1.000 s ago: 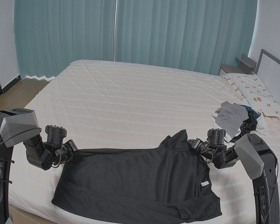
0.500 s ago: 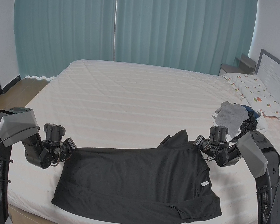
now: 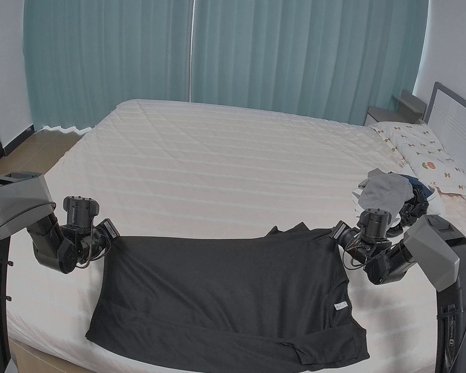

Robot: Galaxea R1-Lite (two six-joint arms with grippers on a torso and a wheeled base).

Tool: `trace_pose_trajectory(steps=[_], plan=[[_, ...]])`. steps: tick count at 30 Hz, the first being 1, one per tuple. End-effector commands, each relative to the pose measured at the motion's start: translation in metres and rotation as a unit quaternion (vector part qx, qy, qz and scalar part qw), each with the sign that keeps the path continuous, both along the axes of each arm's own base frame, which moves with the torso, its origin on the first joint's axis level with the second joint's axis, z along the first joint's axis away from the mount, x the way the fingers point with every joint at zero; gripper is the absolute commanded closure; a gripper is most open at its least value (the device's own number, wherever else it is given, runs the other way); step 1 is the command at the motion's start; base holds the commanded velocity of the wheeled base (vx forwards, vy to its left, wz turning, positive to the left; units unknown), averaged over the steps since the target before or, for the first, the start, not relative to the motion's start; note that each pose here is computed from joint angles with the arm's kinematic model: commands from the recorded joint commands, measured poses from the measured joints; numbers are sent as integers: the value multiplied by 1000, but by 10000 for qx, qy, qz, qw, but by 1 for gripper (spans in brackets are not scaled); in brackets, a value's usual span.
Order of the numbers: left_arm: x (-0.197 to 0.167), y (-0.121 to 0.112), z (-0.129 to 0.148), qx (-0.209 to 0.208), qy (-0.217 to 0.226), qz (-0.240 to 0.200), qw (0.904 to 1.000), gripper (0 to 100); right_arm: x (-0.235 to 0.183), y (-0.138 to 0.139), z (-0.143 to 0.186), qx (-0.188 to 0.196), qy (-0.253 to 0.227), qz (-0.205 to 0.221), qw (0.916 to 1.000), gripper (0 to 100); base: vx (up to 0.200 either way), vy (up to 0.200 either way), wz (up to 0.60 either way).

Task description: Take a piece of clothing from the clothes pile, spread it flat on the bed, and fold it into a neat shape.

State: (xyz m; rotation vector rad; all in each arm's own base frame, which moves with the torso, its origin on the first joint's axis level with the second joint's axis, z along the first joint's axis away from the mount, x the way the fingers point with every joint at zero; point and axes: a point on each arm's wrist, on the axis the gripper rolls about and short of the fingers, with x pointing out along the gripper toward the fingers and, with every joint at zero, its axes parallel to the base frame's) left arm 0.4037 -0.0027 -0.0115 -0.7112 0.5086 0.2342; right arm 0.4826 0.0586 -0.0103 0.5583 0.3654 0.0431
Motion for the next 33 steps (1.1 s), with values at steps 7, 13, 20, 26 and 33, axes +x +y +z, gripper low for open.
trace_pose_trajectory(steps=[7, 13, 20, 26, 33], plan=[[-3, 8, 10, 32, -87, 74, 9999, 100, -27, -7, 16, 85, -53, -14, 9999, 100, 0, 0, 0], [-11, 6, 11, -58, -57, -165, 9998, 100, -51, -4, 0, 152, -11, 194, 9997, 100, 0, 0, 0], [-19, 4, 13, 208, -37, -377, 9991, 100, -69, -10, -8, 210, -80, 229, 9995, 100, 0, 0, 0], [-15, 5, 21, 228, -320, -349, 9986, 100, -62, -14, 12, 242, -625, 141, 9976, 100, 0, 0, 0], [-17, 4, 21, 282, -374, -420, 9980, 100, -59, -22, 18, 254, -756, 74, 9968, 100, 0, 0, 0]])
